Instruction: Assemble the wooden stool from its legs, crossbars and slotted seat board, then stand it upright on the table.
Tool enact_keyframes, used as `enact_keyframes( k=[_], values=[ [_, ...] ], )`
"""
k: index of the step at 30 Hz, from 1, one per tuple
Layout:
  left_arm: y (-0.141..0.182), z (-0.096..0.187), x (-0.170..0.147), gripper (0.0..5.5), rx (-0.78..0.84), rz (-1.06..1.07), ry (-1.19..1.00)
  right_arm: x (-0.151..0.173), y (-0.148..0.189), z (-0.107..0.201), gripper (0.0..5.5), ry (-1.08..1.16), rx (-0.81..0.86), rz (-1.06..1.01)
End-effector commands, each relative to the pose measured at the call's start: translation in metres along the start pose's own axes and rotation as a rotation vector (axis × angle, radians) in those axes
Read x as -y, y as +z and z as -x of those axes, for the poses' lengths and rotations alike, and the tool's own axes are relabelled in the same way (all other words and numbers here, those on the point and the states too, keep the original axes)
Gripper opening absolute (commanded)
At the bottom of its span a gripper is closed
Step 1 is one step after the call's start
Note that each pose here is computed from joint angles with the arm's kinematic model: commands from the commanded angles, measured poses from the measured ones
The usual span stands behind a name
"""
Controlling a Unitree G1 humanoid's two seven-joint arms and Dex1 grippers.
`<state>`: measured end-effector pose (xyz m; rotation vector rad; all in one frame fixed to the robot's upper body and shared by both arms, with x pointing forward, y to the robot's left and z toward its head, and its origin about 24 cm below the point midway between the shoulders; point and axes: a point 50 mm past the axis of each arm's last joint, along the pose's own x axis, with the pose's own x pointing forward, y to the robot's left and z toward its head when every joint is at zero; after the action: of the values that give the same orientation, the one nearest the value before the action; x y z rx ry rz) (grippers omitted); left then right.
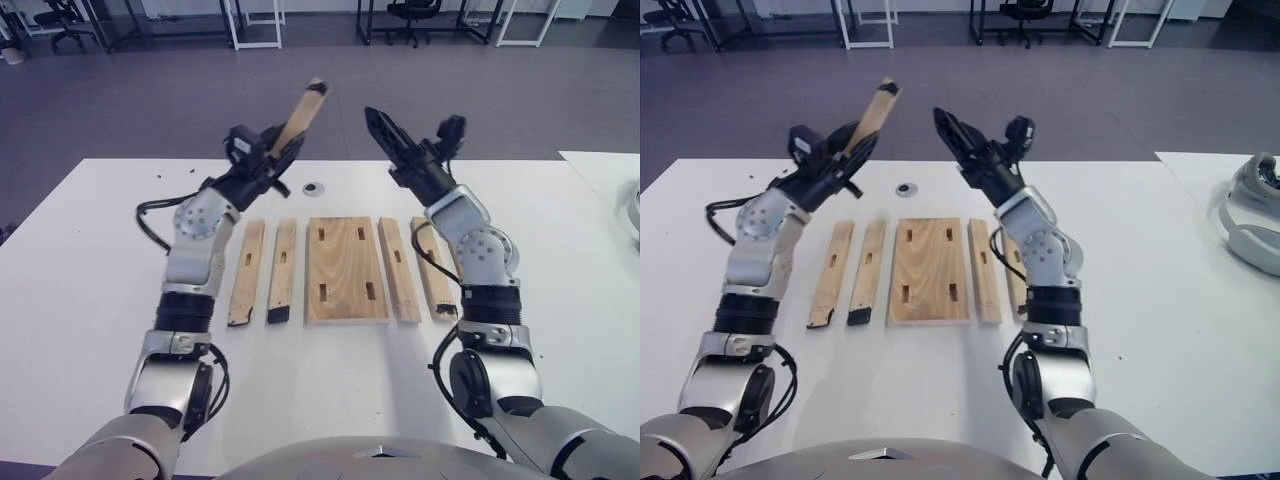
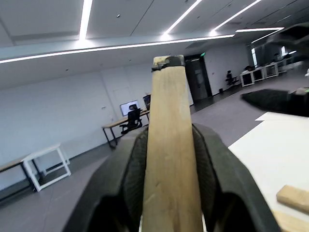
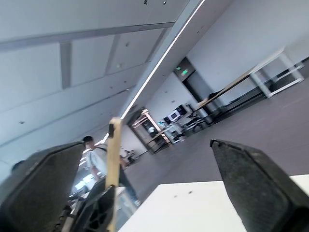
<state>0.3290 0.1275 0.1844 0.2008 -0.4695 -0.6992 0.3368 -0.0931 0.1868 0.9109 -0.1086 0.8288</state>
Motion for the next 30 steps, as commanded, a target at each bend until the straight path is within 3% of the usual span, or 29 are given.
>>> enact_keyframes(
  k=[1, 9, 24, 27, 30],
  values=[
    [0.013, -0.016, 0.019, 1.28, 0.042, -0.083, -0.123, -0.020, 0.000, -0.014, 4.86, 0.058, 0.019, -0.124],
    [0.009, -0.011, 0.021, 1.28, 0.001, -0.144, -0.158, -0.028, 0.007, -0.011, 3.39, 0.056, 0.042, -0.180],
    [0.007, -0.009, 0.024, 1.28, -0.001, -0.171, -0.168, -0.013, 0.000, -0.004, 0.54, -0.048, 0.011, -0.125],
    [0.003, -0.006, 0.025, 1.28, -0.024, -0.156, -0.174, -0.007, 0.002, 0.000, 0.47, -0.092, 0.025, -0.097],
    [-0.004, 0.000, 0.014, 2.00, -0.073, -0.121, -0.090, 0.023, 0.013, 0.038, 0.40, -0.301, 0.137, -0.016]
  ],
)
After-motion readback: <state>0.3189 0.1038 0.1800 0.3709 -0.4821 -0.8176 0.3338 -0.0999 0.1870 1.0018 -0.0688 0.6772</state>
